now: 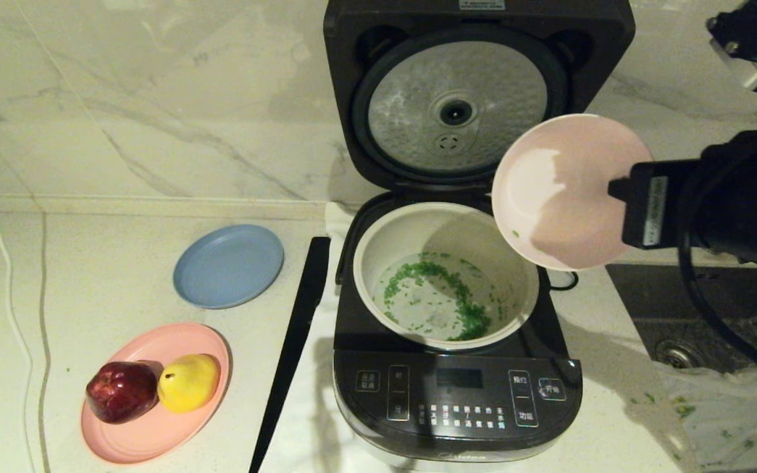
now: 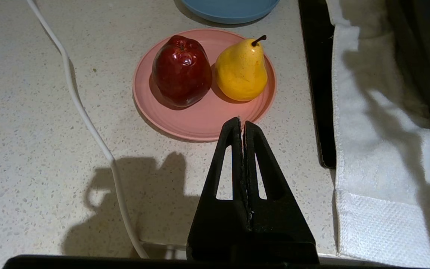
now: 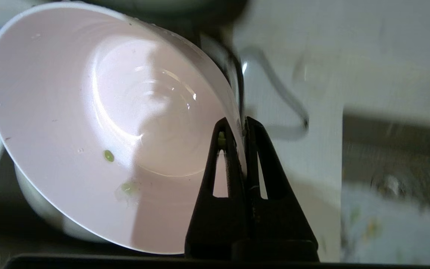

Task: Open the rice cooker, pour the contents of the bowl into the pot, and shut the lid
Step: Place the bowl on the table

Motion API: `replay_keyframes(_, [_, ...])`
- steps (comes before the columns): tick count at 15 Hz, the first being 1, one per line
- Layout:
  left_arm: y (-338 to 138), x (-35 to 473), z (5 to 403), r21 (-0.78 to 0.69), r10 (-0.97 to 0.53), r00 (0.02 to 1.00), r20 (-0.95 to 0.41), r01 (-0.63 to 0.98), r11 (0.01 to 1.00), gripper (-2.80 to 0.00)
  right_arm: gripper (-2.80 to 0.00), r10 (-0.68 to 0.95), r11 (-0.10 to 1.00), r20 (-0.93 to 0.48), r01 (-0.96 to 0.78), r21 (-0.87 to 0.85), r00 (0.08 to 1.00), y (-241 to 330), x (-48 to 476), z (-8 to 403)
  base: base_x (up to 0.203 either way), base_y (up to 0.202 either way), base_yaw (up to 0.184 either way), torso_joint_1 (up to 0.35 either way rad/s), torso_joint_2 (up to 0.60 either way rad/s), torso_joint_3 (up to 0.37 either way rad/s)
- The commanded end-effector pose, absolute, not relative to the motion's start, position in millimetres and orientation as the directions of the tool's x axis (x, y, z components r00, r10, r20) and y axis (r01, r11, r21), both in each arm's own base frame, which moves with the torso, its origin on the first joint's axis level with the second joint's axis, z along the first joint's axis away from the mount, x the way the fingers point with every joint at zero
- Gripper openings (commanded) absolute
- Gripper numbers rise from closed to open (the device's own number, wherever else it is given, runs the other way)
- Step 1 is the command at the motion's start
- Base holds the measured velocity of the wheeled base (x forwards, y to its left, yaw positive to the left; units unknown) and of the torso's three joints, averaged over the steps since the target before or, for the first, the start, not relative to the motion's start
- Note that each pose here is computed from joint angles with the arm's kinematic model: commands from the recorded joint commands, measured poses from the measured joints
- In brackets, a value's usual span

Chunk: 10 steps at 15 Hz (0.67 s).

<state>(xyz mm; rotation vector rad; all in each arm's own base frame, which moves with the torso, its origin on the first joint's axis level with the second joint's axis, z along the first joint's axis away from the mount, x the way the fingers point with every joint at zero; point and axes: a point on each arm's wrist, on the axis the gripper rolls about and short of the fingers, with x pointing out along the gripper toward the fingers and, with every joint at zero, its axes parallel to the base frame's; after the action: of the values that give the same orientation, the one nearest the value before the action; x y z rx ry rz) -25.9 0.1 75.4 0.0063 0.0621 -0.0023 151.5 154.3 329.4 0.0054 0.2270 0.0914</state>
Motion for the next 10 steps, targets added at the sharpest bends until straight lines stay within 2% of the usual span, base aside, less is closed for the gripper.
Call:
replay_keyframes(1, [0, -26, 75, 0.006, -0.002, 0.998, -0.061, 0.002, 1.000, -2.80, -2.80, 0.123, 0.992, -0.365, -0.110, 0.057, 0.923, 109, 124, 327, 0.000, 0.000, 0.000, 0.000, 0.00, 0.000])
replay_keyframes(5, [0, -26, 75, 0.006, -0.002, 0.998, -0.061, 0.002, 1.000, -2.80, -2.80, 0.058, 0.979, -0.582, 0.070, 0.194, 0.811, 51, 118, 302, 0.000, 0.000, 0.000, 0.000, 0.00, 0.000])
replay_keyframes(8, [0, -26, 75, 0.006, -0.002, 0.998, -0.061, 0.002, 1.000, -2.80, -2.80, 0.030, 0.972, -0.754, 0.157, 0.175, 0.656, 35, 110, 247, 0.000, 0.000, 0.000, 0.000, 0.00, 0.000])
replay_keyframes(10, [0, -26, 75, 0.006, -0.002, 0.998, -0.061, 0.002, 1.000, -2.80, -2.80, 0.037, 0.971, -0.810, 0.169, 0.167, 0.586, 34, 112, 215, 0.000, 0.000, 0.000, 0.000, 0.00, 0.000])
